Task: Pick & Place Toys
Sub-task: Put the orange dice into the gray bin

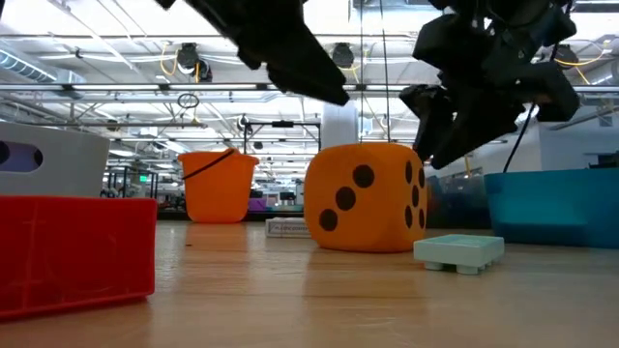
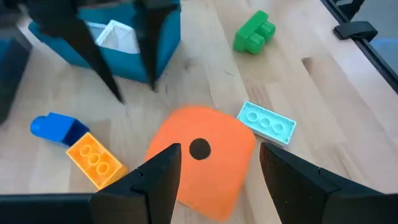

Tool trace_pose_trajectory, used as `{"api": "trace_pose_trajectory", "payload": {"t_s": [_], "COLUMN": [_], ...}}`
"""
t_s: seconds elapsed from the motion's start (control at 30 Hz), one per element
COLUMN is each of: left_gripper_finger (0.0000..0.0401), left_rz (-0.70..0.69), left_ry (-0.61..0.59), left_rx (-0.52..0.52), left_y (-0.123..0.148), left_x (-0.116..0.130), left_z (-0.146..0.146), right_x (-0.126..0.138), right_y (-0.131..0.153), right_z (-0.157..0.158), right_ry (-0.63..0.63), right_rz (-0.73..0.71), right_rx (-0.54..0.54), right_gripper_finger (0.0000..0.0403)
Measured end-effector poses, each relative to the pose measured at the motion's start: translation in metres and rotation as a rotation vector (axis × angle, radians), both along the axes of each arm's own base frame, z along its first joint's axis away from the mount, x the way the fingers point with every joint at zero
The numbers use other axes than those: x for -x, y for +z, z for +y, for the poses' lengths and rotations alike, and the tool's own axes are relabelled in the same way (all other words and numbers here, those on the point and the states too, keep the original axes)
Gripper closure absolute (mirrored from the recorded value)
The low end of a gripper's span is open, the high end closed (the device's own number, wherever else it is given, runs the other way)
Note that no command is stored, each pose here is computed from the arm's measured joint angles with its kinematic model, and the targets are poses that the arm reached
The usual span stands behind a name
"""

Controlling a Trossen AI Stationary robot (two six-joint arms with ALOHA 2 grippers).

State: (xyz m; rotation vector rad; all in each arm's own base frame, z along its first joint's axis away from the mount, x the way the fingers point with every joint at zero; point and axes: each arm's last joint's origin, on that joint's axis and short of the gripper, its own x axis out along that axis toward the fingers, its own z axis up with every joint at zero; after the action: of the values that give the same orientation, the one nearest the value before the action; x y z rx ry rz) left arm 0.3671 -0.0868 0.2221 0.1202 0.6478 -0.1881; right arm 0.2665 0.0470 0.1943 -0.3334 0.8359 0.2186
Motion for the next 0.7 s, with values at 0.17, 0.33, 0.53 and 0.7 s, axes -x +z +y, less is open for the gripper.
{"api": "trace_pose_trajectory", "payload": {"t_s": [0.17,0.33,0.53,0.7], "left_gripper_finger": [0.0174,0.0174,0.0174,0.0174], "left_rz": [0.057,0.072,0.065,0.054], "left_ry": [0.010,0.026,0.041,0.062], "left_rx": [-0.047,-0.034,-0.014,0.016], "left_y": [0.020,0.031,0.032,0.033], "left_x": [-0.002,-0.004,-0.004,-0.005], "left_z": [-0.010,-0.012,-0.013,-0.013], "right_x": [0.011,0.017,0.019,0.017], "right_y": [0.009,0.001,-0.020,-0.025], "right_z": [-0.004,0.000,0.020,0.039], "right_ry": [-0.087,-0.115,-0.057,0.016], "right_rz": [-0.001,0.043,0.146,0.126], "right_rx": [0.047,-0.132,-0.188,-0.193], "right_gripper_finger": [0.0266,0.0266,0.0266,0.0266]}}
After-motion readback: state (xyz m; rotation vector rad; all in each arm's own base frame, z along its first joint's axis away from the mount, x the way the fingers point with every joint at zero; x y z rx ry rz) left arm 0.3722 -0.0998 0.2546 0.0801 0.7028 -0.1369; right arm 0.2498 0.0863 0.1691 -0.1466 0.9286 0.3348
